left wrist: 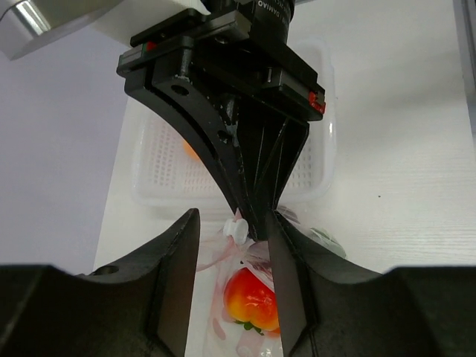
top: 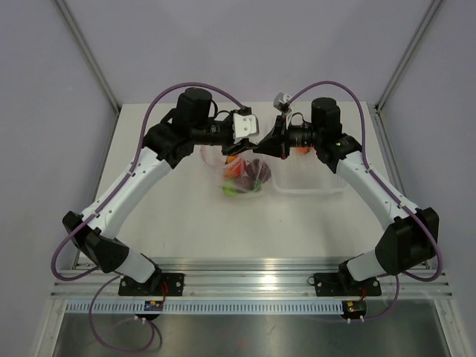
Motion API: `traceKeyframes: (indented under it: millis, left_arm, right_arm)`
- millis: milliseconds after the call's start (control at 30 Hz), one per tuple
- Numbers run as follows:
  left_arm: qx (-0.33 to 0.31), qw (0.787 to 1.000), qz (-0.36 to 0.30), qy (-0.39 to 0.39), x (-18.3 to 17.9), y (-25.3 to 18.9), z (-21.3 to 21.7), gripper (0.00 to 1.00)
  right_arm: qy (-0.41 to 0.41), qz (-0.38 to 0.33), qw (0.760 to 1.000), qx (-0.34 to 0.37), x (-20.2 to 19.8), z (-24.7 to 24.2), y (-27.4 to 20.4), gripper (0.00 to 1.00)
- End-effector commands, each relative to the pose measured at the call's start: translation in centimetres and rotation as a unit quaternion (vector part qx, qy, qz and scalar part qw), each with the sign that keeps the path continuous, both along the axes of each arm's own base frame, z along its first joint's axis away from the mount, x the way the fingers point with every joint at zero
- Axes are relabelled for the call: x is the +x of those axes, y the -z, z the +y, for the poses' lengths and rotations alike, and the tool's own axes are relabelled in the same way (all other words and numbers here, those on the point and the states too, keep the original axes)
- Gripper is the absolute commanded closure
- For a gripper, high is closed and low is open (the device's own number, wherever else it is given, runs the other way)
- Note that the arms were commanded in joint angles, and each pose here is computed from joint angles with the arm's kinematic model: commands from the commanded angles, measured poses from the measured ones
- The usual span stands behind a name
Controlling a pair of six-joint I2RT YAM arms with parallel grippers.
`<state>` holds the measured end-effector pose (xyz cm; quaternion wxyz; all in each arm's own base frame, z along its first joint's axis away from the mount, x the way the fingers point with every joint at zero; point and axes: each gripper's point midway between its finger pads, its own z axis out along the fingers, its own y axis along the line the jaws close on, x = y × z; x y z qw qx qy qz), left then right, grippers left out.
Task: Place the food in the zip-top bag and seal the zipper
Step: Zip the zipper food storage bag at the center of the board.
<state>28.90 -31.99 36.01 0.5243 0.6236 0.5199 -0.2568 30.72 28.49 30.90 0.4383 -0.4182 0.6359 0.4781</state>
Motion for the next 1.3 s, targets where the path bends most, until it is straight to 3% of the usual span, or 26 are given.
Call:
traceKeyframes:
  millis: [0,333,500,933,1167,1267]
  left_arm:
    - [-0.001,0.999,-0.018,0.040,-0.2,-1.1,-0.9,0.57]
    - [0.024,0.999,0.015,0.036,-0.3,1.3,-0.5,0.56]
    - [0.028,0.998,0.026,0.043,-0.4,1.7,-0.5,0.63]
    - [0.041,0.997,0.049,0.035,0.2,3.4,-0.5,0.62]
    - [0.044,0.997,0.055,0.037,0.0,3.7,-0.4,0.85]
    - [0.051,0.996,0.061,0.036,0.0,4.1,-0.2,0.90]
  right_arm:
    - [-0.008,-0.024,1.000,0.004,-1.1,0.1,-1.2,1.00]
    - [-0.012,-0.032,0.999,0.001,-1.5,-0.1,-1.2,1.00]
    - [-0.013,-0.030,0.999,-0.001,-1.6,-0.1,-1.0,1.00]
    - [-0.012,-0.030,0.999,-0.002,-1.6,-0.2,-0.9,1.00]
    - [-0.008,-0.031,0.999,-0.002,-1.3,-0.1,-0.9,1.00]
    - [0.003,-0.029,1.000,-0.002,-1.0,-0.2,-0.8,1.00]
